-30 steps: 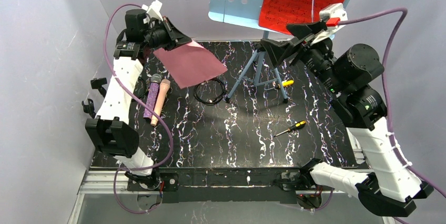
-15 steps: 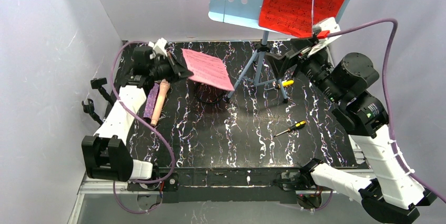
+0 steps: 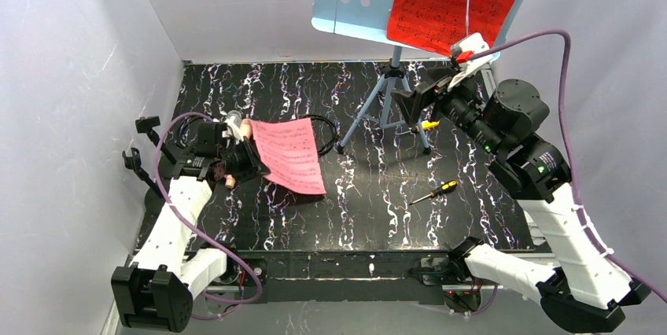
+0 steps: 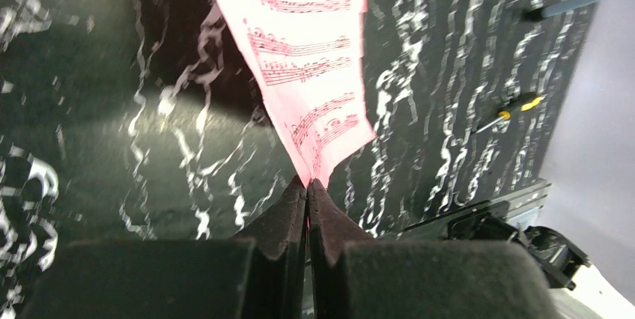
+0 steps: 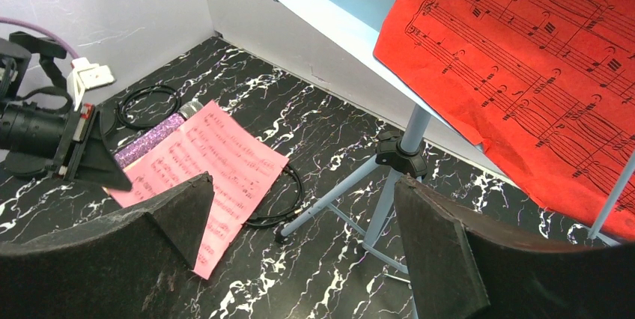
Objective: Pack up the instrument practice props
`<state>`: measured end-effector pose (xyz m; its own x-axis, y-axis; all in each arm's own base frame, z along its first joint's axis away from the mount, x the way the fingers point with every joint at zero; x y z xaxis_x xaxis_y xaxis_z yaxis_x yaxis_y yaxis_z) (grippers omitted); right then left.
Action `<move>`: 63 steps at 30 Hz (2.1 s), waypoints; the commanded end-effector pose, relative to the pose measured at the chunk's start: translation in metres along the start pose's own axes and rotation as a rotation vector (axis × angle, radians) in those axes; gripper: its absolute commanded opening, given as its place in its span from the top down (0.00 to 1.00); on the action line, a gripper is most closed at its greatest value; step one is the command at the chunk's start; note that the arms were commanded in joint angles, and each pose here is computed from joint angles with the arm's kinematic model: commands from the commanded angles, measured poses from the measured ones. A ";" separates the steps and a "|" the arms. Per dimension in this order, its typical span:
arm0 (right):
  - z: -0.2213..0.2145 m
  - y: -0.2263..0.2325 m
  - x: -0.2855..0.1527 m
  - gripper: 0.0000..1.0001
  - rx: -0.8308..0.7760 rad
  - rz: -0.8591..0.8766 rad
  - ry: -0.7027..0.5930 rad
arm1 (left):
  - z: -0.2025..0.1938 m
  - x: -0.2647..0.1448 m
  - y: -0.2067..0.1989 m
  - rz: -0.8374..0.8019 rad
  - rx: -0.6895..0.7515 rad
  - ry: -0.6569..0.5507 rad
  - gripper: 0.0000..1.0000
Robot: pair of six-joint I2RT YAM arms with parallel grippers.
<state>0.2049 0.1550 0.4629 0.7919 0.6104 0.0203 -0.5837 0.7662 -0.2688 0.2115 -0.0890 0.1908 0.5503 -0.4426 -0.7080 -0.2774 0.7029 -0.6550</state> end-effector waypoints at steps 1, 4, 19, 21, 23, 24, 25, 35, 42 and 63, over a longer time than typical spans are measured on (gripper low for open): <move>0.000 0.000 0.000 0.01 -0.008 0.001 -0.020 | -0.024 -0.010 0.032 0.154 -0.016 0.049 1.00; -0.001 0.002 0.001 0.01 -0.007 0.012 -0.017 | -0.033 -0.014 0.042 0.200 -0.029 0.070 1.00; -0.019 -0.003 -0.003 0.01 -0.022 -0.048 0.041 | -0.028 -0.039 0.030 0.215 0.008 0.037 0.44; -0.023 -0.007 -0.007 0.01 -0.029 -0.078 0.047 | -0.022 -0.043 0.023 0.209 0.033 0.028 0.38; -0.027 -0.011 -0.012 0.01 -0.035 -0.116 0.056 | -0.015 -0.046 0.014 0.198 0.053 0.015 0.34; -0.030 -0.013 -0.014 0.01 -0.038 -0.136 0.061 | -0.012 -0.048 0.009 0.194 0.063 0.008 0.33; -0.031 -0.015 -0.018 0.01 -0.040 -0.160 0.060 | -0.010 -0.048 0.004 0.191 0.078 0.007 0.32; -0.038 -0.028 -0.037 0.01 -0.062 -0.274 0.060 | 0.000 -0.004 -0.045 0.229 0.333 0.008 0.31; -0.039 -0.034 -0.042 0.01 -0.076 -0.312 0.087 | -0.018 0.061 -0.086 0.171 0.437 0.100 0.29; -0.037 -0.047 -0.069 0.01 -0.035 -0.424 0.129 | -0.040 0.186 -0.082 0.134 0.391 0.275 0.46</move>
<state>0.1914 0.0811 0.4179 0.9664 0.2535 -0.0422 -0.2528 0.9087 -0.3322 0.2923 -0.2471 0.0938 0.2475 -0.4169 -0.8746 -0.0180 0.9006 -0.4343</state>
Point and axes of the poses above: each gripper's point midway between its finger pads, its own x axis out along the fingers, its own y axis along the line the jaws close on, z = x × y, the point moved 5 cm from there along -x, back along the fingers, and after that the axes turned 14 degrees about -x, right-handed, at the moved point
